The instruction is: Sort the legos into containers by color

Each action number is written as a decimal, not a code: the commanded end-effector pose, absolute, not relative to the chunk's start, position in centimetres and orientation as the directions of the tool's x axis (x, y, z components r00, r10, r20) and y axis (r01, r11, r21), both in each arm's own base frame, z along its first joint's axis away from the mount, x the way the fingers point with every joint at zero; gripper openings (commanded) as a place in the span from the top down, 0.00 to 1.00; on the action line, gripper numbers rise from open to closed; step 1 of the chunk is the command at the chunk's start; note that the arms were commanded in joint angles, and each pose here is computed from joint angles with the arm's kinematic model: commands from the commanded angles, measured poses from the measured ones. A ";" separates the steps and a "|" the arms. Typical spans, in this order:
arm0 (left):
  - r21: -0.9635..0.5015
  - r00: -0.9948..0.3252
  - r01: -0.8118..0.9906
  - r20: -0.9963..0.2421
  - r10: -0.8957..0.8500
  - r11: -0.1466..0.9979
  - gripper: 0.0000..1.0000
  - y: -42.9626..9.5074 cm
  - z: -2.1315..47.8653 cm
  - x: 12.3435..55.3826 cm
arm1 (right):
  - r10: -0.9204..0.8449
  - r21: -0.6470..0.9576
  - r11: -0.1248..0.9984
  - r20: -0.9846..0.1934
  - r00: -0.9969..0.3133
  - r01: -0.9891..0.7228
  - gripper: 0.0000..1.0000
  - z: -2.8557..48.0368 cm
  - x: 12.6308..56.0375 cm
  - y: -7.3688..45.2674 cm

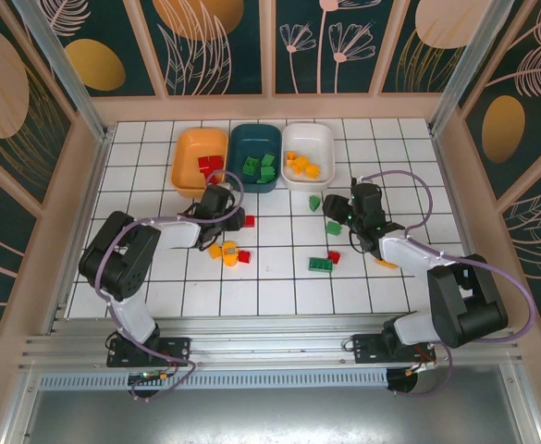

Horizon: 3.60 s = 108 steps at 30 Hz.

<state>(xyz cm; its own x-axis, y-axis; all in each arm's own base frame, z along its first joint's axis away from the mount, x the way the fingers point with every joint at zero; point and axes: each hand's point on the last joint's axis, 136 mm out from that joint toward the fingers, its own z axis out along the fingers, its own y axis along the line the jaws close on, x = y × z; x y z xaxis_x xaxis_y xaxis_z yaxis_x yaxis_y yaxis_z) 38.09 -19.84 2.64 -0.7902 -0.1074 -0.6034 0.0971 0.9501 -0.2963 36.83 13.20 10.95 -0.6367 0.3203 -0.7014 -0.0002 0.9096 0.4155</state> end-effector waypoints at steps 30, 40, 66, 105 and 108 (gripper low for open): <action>-0.113 -0.900 0.100 -0.435 0.042 0.989 0.34 -17.8 1.1 33.8 | 0.319 0.420 0.907 -0.722 -0.613 -0.022 0.38 12.0 37.1 13.8; -0.121 -0.883 0.092 -0.468 0.025 0.988 0.61 -18.5 1.4 35.5 | 0.316 0.417 0.909 -0.722 -0.616 -0.023 0.38 11.9 37.1 13.9; -0.276 -0.718 -0.192 -0.614 -0.327 0.942 0.71 -10.3 12.1 52.9 | 0.452 0.537 0.842 -0.645 -0.616 0.056 0.38 11.4 36.9 10.9; -0.662 -0.723 0.081 -0.554 -0.413 0.745 0.01 -18.6 14.4 38.6 | 0.762 0.384 0.648 -0.350 -0.546 0.658 0.08 3.1 25.4 -0.3; -0.650 -0.717 0.098 -0.571 -0.399 0.754 0.02 -18.5 15.4 38.4 | 0.762 0.489 0.637 -0.282 -0.584 0.596 0.12 3.0 27.1 2.3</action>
<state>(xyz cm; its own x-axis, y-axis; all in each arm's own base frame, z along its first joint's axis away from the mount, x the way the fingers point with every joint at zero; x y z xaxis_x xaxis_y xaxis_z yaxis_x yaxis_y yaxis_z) 37.58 -18.17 11.34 -0.7728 -0.3720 -0.5142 0.0277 0.7897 -0.6129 25.59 -0.20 2.89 -0.5636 0.7498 -0.3467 0.6535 0.6614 0.3680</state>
